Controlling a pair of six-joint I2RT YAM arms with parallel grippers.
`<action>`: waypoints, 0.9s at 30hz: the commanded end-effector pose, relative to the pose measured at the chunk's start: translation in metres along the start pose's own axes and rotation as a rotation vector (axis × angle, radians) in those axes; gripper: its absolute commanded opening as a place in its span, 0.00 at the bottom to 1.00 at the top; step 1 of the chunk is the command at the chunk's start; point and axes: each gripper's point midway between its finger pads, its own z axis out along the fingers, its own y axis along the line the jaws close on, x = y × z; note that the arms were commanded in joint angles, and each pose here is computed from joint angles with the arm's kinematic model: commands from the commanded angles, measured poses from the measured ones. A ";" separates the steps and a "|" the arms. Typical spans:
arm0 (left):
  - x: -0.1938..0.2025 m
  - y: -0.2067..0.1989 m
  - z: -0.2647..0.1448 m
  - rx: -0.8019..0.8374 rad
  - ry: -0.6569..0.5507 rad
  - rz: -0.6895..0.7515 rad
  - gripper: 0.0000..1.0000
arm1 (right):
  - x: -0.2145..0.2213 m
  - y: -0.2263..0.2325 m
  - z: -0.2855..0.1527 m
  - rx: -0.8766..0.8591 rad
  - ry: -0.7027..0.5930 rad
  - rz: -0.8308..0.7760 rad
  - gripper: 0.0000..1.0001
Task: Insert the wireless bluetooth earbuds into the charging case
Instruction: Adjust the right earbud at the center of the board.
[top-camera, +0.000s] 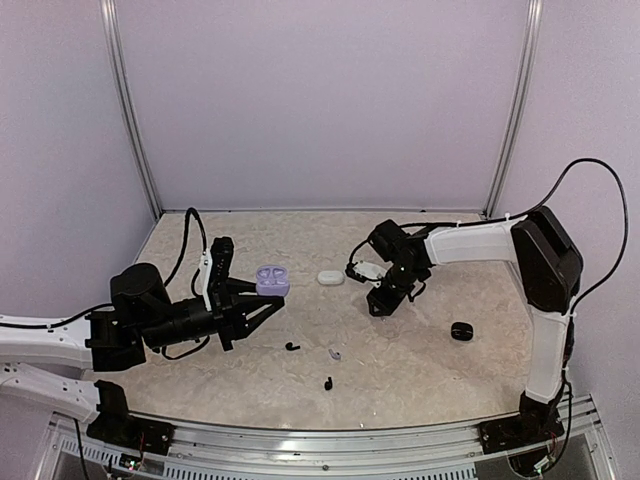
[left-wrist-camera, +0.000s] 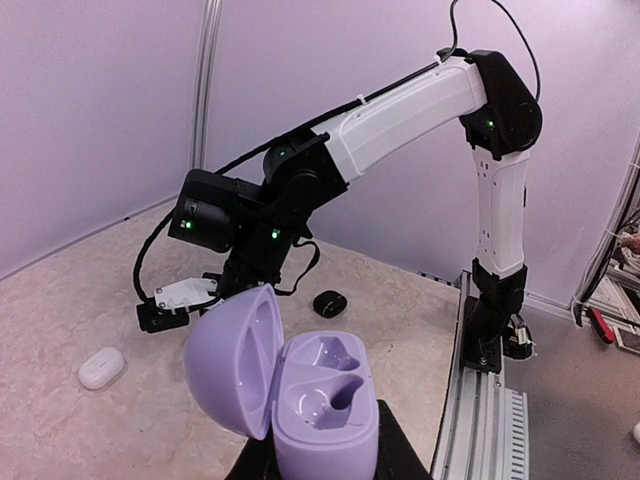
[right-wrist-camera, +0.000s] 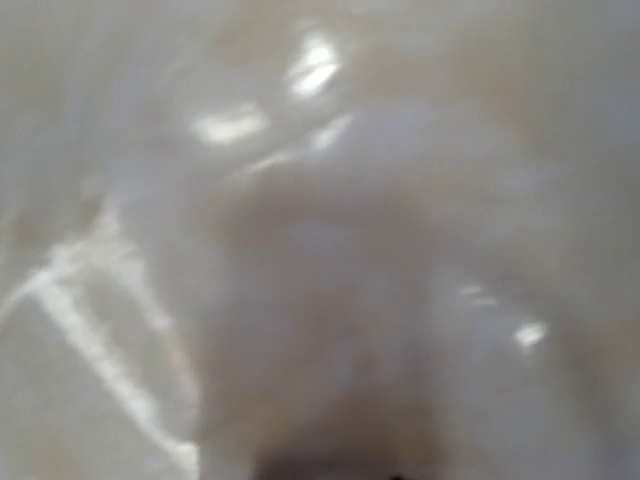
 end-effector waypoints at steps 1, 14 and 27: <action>-0.005 0.001 0.000 0.003 -0.017 0.016 0.00 | -0.008 -0.020 -0.001 0.024 -0.015 0.070 0.31; -0.003 0.004 0.002 0.004 -0.014 0.010 0.00 | -0.010 -0.013 -0.011 -0.022 -0.025 0.112 0.34; -0.003 0.005 0.002 0.007 -0.014 0.010 0.00 | -0.003 0.013 -0.010 -0.136 -0.029 0.090 0.29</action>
